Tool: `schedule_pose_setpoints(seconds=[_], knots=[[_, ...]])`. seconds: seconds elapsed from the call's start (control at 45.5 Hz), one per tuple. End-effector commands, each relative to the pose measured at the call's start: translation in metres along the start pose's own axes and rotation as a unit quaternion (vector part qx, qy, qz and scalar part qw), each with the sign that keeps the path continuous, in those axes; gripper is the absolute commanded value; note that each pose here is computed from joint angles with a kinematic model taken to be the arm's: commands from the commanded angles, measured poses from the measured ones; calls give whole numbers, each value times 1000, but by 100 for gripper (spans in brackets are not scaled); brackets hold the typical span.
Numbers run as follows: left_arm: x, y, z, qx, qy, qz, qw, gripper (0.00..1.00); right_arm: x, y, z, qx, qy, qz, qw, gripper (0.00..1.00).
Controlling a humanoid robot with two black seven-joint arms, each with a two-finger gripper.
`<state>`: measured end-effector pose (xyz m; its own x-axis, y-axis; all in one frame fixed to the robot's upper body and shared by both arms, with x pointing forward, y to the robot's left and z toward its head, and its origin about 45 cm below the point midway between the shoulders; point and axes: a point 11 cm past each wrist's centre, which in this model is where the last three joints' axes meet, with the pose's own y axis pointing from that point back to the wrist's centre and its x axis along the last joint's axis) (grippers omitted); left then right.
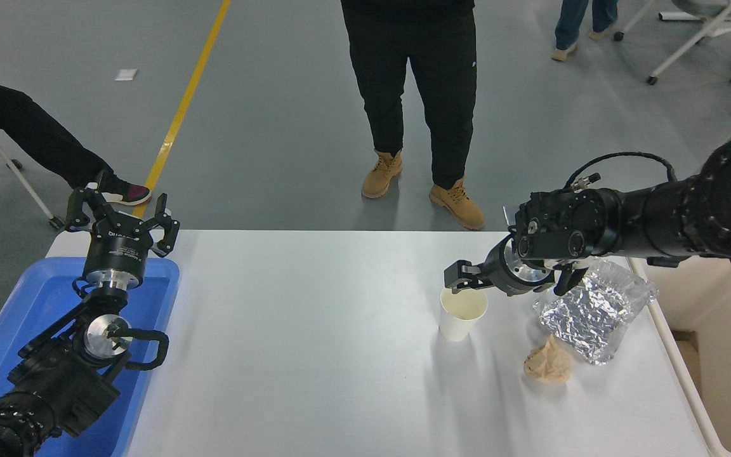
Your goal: Pick up paper cup place in dustbin
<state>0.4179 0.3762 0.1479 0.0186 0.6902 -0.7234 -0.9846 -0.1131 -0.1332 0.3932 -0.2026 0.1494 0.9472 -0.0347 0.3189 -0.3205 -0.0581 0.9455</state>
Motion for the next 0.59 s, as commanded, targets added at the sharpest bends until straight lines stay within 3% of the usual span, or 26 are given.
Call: schedule_pose_setpoints(seconds=[0.0,0.132,0.264,0.571], knots=[[0,0,0,0,0,0,1000,99,-7,-22,11,-9,-7,6,1000,92],[0,0,0,0,0,0,1000,99,-10,-32,19,-15,-12,10,1000,85],[0,0,0,0,0,0,1000,99,-15,-40,25,-18,-19,10,1000,52],[0,0,0,0,0,0,1000,99,-23,-45,24,-11,-28,3,1000,0]])
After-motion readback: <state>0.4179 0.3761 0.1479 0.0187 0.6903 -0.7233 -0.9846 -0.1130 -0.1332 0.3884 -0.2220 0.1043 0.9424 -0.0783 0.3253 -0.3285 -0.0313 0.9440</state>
